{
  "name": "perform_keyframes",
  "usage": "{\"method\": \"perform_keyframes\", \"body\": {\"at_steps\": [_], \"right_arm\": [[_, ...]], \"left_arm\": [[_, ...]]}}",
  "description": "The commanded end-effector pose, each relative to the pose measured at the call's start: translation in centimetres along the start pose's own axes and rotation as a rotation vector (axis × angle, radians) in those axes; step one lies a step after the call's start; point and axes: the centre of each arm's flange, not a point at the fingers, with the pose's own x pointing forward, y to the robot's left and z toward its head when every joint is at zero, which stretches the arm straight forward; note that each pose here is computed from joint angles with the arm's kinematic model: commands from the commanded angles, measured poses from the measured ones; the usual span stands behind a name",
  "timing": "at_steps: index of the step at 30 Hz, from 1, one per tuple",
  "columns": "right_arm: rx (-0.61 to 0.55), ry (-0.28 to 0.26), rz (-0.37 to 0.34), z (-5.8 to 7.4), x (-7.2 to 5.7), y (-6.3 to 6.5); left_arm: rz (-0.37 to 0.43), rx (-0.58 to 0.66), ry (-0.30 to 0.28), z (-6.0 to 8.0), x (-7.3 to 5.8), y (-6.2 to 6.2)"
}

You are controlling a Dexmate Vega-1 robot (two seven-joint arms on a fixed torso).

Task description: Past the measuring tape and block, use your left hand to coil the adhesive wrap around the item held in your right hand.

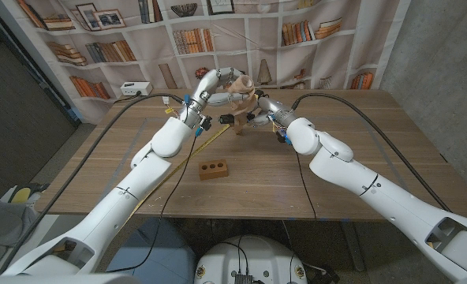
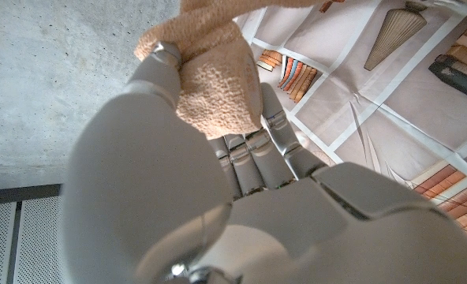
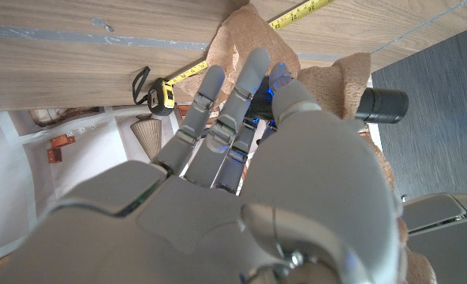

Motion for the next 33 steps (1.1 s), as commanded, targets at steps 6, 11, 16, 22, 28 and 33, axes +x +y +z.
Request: {"method": "perform_keyframes", "body": {"at_steps": [6, 11, 16, 22, 28, 33], "right_arm": [[0.003, 0.023, 0.002, -0.5, 0.07, 0.0], [0.002, 0.024, 0.003, -0.5, 0.18, -0.08], [-0.002, 0.029, 0.001, -0.52, 0.18, -0.19], [-0.005, 0.03, -0.002, -0.6, 0.1, -0.36], [-0.006, 0.032, -0.003, -0.61, 0.0, -0.49], [-0.006, 0.031, 0.0, -0.65, -0.06, -0.43]], "left_arm": [[-0.031, -0.026, -0.015, 0.04, 0.21, -1.21], [-0.031, -0.034, -0.021, 0.04, 0.31, -1.23], [-0.035, -0.038, -0.018, -0.1, 0.25, -1.29], [-0.035, -0.037, -0.022, -0.05, 0.21, -1.3], [-0.037, -0.035, -0.025, 0.12, 0.22, -1.27], [-0.035, -0.036, -0.023, 0.11, 0.1, -1.3]]}}
